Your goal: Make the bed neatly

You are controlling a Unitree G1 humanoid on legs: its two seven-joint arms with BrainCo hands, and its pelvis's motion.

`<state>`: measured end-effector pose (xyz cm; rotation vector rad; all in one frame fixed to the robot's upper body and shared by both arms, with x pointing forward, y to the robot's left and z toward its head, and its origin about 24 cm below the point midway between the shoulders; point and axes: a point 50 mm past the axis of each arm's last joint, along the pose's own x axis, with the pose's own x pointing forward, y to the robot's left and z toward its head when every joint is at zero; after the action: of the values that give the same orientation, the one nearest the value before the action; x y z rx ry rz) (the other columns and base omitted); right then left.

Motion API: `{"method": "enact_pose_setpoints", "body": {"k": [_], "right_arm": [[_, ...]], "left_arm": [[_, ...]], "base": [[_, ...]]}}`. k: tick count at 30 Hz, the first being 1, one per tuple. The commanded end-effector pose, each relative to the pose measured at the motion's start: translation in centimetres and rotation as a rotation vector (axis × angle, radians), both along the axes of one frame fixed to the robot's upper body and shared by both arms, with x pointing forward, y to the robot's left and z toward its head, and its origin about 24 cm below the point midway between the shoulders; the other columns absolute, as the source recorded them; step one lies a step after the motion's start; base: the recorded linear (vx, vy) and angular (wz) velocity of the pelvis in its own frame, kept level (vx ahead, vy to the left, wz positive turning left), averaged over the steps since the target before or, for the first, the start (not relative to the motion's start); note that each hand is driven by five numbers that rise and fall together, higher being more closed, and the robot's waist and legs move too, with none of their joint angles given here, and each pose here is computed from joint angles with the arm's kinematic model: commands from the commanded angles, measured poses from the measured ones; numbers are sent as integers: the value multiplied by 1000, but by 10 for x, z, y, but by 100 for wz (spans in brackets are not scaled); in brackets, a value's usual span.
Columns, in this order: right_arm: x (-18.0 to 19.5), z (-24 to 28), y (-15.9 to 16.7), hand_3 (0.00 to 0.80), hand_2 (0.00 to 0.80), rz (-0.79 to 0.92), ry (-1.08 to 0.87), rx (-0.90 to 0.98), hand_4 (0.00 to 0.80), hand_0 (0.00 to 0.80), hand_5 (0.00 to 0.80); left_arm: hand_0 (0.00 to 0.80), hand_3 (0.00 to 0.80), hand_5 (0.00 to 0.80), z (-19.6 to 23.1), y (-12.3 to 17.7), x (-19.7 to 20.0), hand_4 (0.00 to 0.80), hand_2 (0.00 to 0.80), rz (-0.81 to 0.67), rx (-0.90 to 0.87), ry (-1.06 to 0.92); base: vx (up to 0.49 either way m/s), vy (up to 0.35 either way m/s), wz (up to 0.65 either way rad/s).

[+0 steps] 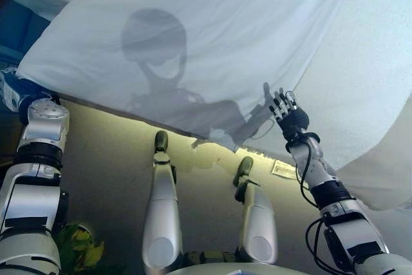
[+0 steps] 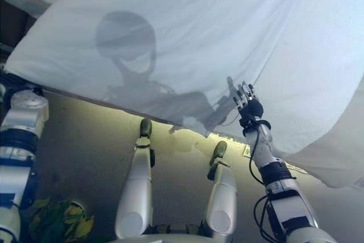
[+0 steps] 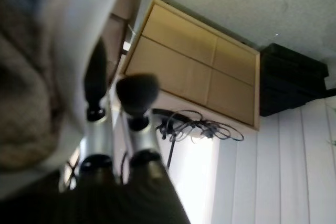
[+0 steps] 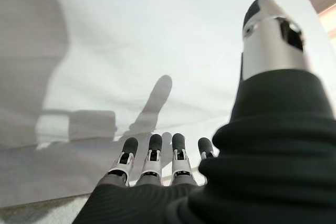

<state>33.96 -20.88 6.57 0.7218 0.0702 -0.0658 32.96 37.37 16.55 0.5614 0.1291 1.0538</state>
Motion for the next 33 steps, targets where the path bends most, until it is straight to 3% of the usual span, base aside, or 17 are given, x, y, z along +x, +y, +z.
{"method": "enact_pose_setpoints", "body": {"k": [1,2,3,11,19,33], "right_arm": [[-14,-5,-18,0,0,-63,-11,45,0,0,0],[-14,-4,-17,0,0,-62,-12,51,0,0,0],[-14,-5,-16,0,0,-61,-13,57,0,0,0],[-14,-5,-11,0,0,-71,-18,92,0,0,0],[-17,-14,-8,0,0,-114,11,132,0,0,0],[-49,-52,-38,0,0,-227,130,111,0,0,0]], "left_arm": [[800,800,800,30,114,-112,800,800,539,49,144],[486,486,486,29,114,-111,486,486,523,46,154],[0,0,0,27,114,-109,0,0,506,43,162],[0,0,0,6,100,-89,0,0,328,4,85],[0,0,0,-58,56,-63,0,0,44,-129,24],[0,0,0,-169,-16,-89,0,0,-130,-292,136]], "base": [[16,-83,2],[19,-101,1],[21,-98,-3],[-25,-84,3],[-4,-100,5],[40,-52,4]]}}
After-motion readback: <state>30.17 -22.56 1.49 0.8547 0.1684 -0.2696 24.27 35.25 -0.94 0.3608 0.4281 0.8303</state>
